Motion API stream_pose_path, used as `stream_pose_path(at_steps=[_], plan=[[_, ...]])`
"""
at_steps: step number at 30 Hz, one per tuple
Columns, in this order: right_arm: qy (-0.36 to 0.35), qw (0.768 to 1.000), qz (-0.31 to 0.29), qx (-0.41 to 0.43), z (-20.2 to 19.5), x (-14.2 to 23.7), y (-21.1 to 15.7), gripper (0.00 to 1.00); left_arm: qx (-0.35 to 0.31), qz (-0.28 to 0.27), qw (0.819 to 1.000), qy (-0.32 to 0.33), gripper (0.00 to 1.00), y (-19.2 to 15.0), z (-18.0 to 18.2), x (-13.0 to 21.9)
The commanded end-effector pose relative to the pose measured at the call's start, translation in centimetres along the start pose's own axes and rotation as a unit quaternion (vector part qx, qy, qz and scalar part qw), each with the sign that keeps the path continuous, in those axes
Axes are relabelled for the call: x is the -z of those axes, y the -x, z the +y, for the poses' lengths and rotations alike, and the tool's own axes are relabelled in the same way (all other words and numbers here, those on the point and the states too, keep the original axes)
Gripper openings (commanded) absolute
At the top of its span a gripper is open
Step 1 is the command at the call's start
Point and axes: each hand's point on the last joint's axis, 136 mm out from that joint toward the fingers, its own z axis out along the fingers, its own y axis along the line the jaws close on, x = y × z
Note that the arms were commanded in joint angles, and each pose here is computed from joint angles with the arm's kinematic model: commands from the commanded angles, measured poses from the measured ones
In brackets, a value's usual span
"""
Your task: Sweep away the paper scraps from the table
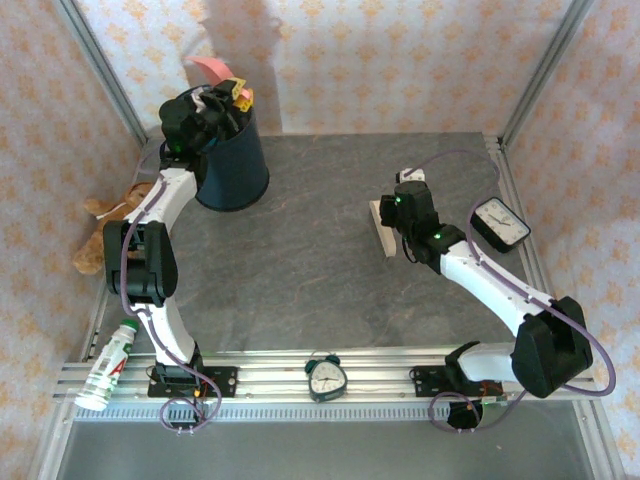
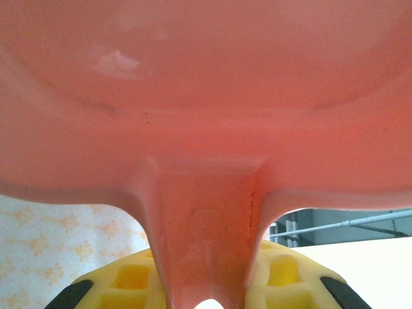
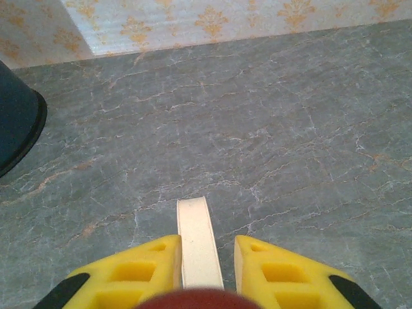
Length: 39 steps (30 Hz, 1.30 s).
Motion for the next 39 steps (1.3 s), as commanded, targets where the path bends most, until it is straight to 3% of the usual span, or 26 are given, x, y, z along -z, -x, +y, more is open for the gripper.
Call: stream_pose_path(at_steps=[1,5,10,13,20,24,32,39], plan=[[0.004,1.0,-0.02,-0.015,0.0,0.4,1.2,0.0,-0.102,0.031,0.994,-0.005,0.0,-4.0,-4.3,0.5],[0.003,1.0,-0.019,-0.016,0.0,0.4,1.0,0.0,-0.187,0.044,0.981,0.041,0.0,-5.7,-4.3,0.5],[0.002,1.0,-0.019,-0.017,-0.1,0.5,0.9,0.0,-0.244,0.047,0.964,0.099,0.0,-6.4,-2.4,0.6],[0.002,1.0,-0.021,-0.017,-0.2,0.7,0.9,0.0,-0.297,0.053,0.942,0.149,0.0,-7.1,-1.1,1.1],[-0.001,0.999,-0.027,-0.017,-0.5,1.1,1.0,0.0,-0.425,0.072,0.857,0.282,0.0,-9.0,2.1,3.7],[-0.004,0.999,-0.031,-0.015,-0.7,1.3,1.0,0.0,-0.46,0.097,0.816,0.336,0.0,-10.0,4.2,4.9],[-0.022,0.999,-0.039,-0.013,-1.6,1.8,0.9,0.0,-0.544,0.141,0.697,0.445,0.0,-10.8,8.5,7.7],[-0.042,0.998,-0.04,-0.005,-2.5,1.9,0.5,0.0,-0.579,0.199,0.593,0.522,0.0,-11.3,12.7,9.3]])
